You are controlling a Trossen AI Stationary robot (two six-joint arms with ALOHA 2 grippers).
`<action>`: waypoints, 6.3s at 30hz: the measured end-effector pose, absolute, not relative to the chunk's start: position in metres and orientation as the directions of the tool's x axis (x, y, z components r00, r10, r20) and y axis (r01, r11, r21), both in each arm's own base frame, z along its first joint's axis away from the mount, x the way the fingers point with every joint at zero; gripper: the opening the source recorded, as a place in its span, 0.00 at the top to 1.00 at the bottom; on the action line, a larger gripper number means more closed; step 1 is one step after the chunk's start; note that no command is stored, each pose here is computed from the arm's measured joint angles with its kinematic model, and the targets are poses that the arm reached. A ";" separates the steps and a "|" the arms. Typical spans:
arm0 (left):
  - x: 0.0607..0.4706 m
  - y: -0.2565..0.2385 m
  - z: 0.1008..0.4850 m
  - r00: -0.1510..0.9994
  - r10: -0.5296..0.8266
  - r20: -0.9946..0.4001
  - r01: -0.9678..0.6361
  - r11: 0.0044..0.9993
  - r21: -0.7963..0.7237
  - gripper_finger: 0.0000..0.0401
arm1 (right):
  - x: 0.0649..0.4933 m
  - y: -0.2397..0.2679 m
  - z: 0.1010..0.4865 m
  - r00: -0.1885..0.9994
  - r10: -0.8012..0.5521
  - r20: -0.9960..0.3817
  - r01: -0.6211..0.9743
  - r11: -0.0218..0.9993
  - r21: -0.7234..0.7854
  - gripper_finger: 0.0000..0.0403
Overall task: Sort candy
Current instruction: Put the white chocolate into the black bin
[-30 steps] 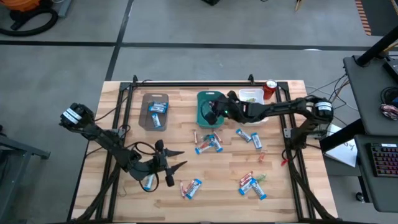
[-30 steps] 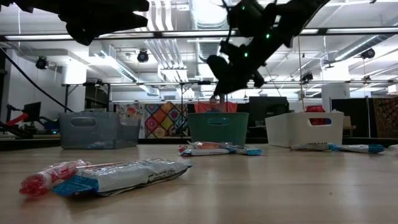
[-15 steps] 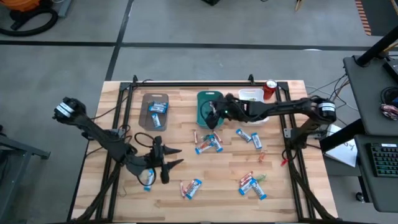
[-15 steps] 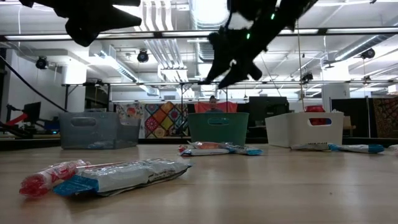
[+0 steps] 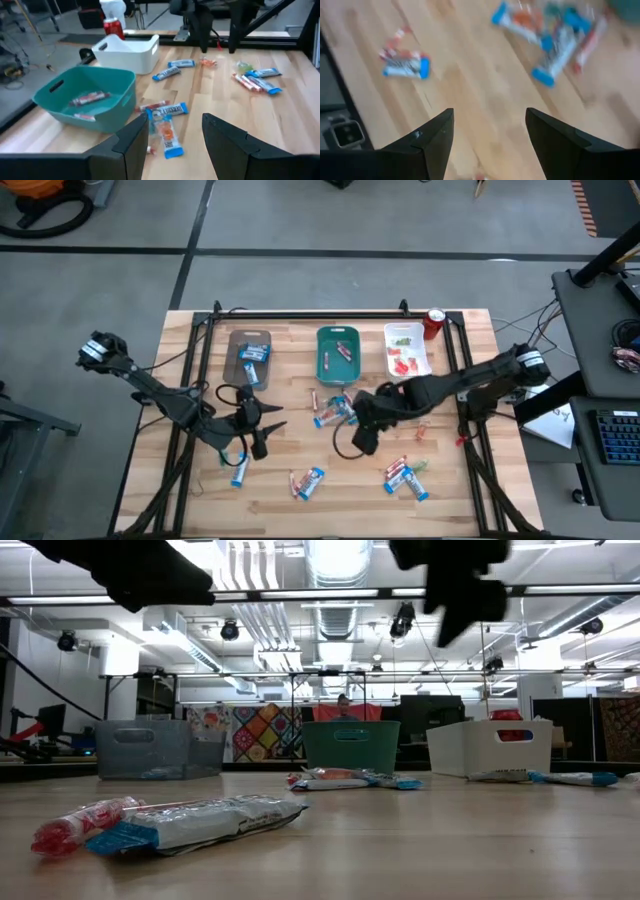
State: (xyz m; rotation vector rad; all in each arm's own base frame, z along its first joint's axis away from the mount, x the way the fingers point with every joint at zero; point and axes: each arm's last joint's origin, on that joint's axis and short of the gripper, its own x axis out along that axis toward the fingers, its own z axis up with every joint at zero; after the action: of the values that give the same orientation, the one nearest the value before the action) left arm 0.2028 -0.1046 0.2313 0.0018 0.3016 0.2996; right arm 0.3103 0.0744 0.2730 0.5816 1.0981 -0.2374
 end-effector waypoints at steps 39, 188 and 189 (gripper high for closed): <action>0.226 -0.053 0.240 0.905 0.275 -0.324 -0.258 0.961 0.097 0.58 | 0.218 0.013 0.131 -0.138 -0.062 -0.988 0.812 0.564 -0.149 0.61; 0.318 -0.098 0.173 0.978 0.195 0.067 -0.170 0.946 -0.274 0.58 | 0.283 0.111 0.206 0.948 -0.258 -0.188 0.177 0.915 -0.361 0.98; 0.320 -0.099 0.175 0.978 0.196 0.076 -0.169 0.949 -0.266 0.58 | 0.284 0.111 0.208 0.949 -0.257 -0.184 0.177 0.915 -0.363 0.98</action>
State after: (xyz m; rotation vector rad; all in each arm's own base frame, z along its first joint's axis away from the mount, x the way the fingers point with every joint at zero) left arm 0.3205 -0.0992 0.1747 -0.2620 -0.1020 0.1862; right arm 0.2839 0.1114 0.2076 -0.3506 0.2320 -0.2258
